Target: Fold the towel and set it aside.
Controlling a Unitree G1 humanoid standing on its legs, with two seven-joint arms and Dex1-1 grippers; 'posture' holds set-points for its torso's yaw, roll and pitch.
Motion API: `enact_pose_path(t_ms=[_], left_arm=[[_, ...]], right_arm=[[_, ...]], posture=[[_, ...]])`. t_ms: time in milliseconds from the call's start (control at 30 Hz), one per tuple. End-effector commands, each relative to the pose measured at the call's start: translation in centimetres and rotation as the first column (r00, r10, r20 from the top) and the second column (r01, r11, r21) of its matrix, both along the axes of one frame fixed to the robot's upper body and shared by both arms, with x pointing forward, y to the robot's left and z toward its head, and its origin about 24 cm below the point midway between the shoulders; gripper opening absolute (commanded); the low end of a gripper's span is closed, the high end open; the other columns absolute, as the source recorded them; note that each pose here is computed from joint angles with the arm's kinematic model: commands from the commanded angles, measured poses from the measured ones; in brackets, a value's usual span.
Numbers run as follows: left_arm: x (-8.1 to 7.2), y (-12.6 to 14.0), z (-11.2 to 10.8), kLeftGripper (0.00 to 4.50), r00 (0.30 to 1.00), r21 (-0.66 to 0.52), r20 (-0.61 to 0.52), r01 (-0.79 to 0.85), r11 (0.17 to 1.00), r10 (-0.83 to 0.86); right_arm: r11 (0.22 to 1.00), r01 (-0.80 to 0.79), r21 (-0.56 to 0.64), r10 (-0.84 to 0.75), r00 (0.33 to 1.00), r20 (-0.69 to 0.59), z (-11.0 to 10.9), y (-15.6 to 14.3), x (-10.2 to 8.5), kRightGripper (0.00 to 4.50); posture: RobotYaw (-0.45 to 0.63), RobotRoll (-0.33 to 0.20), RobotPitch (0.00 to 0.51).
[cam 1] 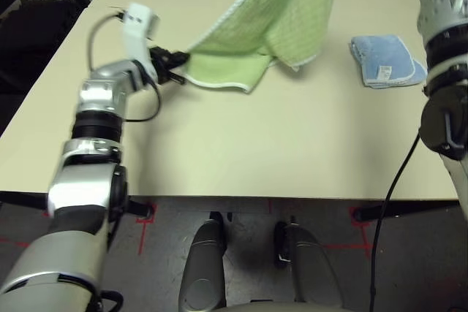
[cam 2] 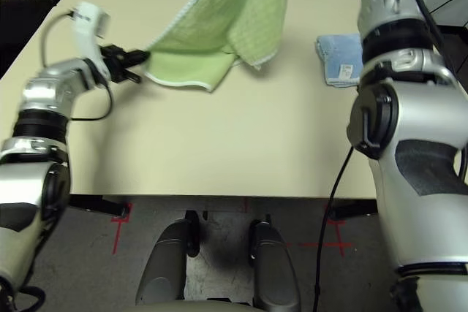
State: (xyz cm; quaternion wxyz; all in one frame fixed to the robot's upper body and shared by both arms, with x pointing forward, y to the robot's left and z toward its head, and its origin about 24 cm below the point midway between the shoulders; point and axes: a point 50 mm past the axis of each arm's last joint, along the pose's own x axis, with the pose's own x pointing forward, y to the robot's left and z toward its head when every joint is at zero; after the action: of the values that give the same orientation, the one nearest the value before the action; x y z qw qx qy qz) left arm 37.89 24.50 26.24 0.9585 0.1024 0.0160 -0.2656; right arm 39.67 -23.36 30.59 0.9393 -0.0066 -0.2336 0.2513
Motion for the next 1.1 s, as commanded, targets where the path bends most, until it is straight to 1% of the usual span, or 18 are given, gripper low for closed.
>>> enact_pose_path(t_ms=[33, 100, 167, 333, 500, 600, 633, 700, 767, 800, 833, 867, 900, 933, 1000, 1033, 1067, 1100], left_arm=[[-0.9, -0.9, 1.0, 0.03, 0.993, 0.038, -0.036, 0.113, 0.993, -0.112], [-1.5, -1.0, 1.7, 0.03, 0.984, 0.056, -0.067, 0.169, 0.984, -0.165], [-2.2, -0.8, 1.9, 0.03, 0.961, 0.111, -0.137, 0.255, 0.96, -0.24], [-3.5, 0.4, 1.7, 0.03, 0.91, 0.187, -0.277, 0.366, 0.912, -0.308], [-4.6, 2.2, 1.5, 0.03, 0.856, 0.244, -0.406, 0.44, 0.864, -0.322], [-4.6, 2.7, 1.6, 0.03, 0.852, 0.247, -0.42, 0.44, 0.864, -0.313], [-4.0, 2.9, 1.7, 0.03, 0.877, 0.266, -0.389, 0.4, 0.877, -0.283], [-2.6, 3.1, 2.2, 0.03, 0.943, 0.305, -0.272, 0.274, 0.912, -0.193], [-0.8, 3.3, 3.1, 0.03, 0.995, 0.28, -0.086, 0.063, 0.958, -0.041], [0.1, 3.5, 3.8, 0.03, 0.996, 0.264, 0.04, -0.092, 0.96, 0.084], [0.7, 3.8, 4.6, 0.03, 0.966, 0.226, 0.157, -0.236, 0.945, 0.204], [1.0, 4.0, 5.6, 0.03, 0.916, 0.165, 0.261, -0.353, 0.921, 0.304], [1.1, 4.0, 6.7, 0.03, 0.861, 0.111, 0.352, -0.429, 0.897, 0.368], [1.0, 3.7, 8.1, 0.03, 0.803, 0.028, 0.443, -0.457, 0.889, 0.399], [0.5, 3.0, 10.6, 0.03, 0.702, -0.11, 0.566, -0.455, 0.883, 0.432], [0.2, 2.3, 11.6, 0.03, 0.675, -0.165, 0.61, -0.404, 0.9, 0.415], [0.0, 1.8, 12.2, 0.03, 0.662, -0.192, 0.637, -0.359, 0.913, 0.394], [0.0, 1.3, 12.4, 0.03, 0.671, -0.192, 0.65, -0.311, 0.931, 0.358]], right_arm=[[0.998, -0.06, 0.005, 0.06, 0.998, 0.006, 0.0, -1.0, -0.8, 0.0], [0.996, -0.088, -0.001, 0.088, 0.995, -0.04, -1.0, -1.6, -1.1, 0.0], [0.992, -0.126, -0.024, 0.123, 0.987, -0.107, -1.9, -2.6, -1.6, 0.0], [0.983, -0.176, -0.055, 0.162, 0.967, -0.195, -2.3, -4.3, -2.5, 0.0], [0.95, -0.302, -0.084, 0.245, 0.882, -0.403, -3.1, -6.0, -3.9, 0.0], [0.945, -0.305, -0.116, 0.224, 0.866, -0.448, -3.4, -6.4, -4.1, 0.0], [0.951, -0.266, -0.158, 0.174, 0.883, -0.437, -3.5, -6.3, -3.7, 0.0], [0.963, -0.145, -0.227, 0.053, 0.929, -0.365, -3.3, -5.8, -2.7, 0.0], [0.968, 0.037, -0.246, -0.1, 0.963, -0.25, -2.6, -5.1, -1.5, 0.0], [0.964, 0.127, -0.234, -0.171, 0.968, -0.182, -2.0, -4.6, -0.9, 0.0], [0.955, 0.208, -0.212, -0.238, 0.963, -0.128, -1.5, -4.2, -0.5, 0.0], [0.948, 0.266, -0.175, -0.283, 0.956, -0.08, -0.8, -3.6, -0.2, 0.0], [0.939, 0.315, -0.138, -0.322, 0.946, -0.03, 0.0, -3.2, 0.0, 0.0], [0.933, 0.353, -0.072, -0.352, 0.935, 0.033, 1.2, -2.8, 0.0, 0.0], [0.922, 0.384, 0.055, -0.388, 0.911, 0.138, 3.4, -2.3, -0.4, 0.0], [0.925, 0.36, 0.124, -0.378, 0.906, 0.191, 4.4, -2.2, -0.8, 0.0], [0.927, 0.333, 0.172, -0.366, 0.902, 0.228, 5.0, -2.1, -1.1, 0.0], [0.932, 0.313, 0.184, -0.352, 0.903, 0.246, 5.1, -2.3, -1.3, 0.0]], posture=[[0.05, 0.0, 0.206], [0.05, 0.0, 0.21], [0.05, 0.0, 0.217], [0.05, 0.0, 0.232], [0.05, 0.0, 0.252], [0.05, 0.0, 0.265], [0.05, 0.0, 0.269], [0.04, 0.0, 0.277], [0.03, 0.0, 0.28], [0.03, 0.0, 0.281], [0.03, 0.0, 0.281], [0.03, 0.0, 0.283], [0.04, 0.0, 0.287], [0.04, 0.0, 0.288], [0.04, 0.0, 0.291], [0.04, 0.0, 0.292], [0.04, 0.0, 0.293], [0.04, 0.0, 0.296]])
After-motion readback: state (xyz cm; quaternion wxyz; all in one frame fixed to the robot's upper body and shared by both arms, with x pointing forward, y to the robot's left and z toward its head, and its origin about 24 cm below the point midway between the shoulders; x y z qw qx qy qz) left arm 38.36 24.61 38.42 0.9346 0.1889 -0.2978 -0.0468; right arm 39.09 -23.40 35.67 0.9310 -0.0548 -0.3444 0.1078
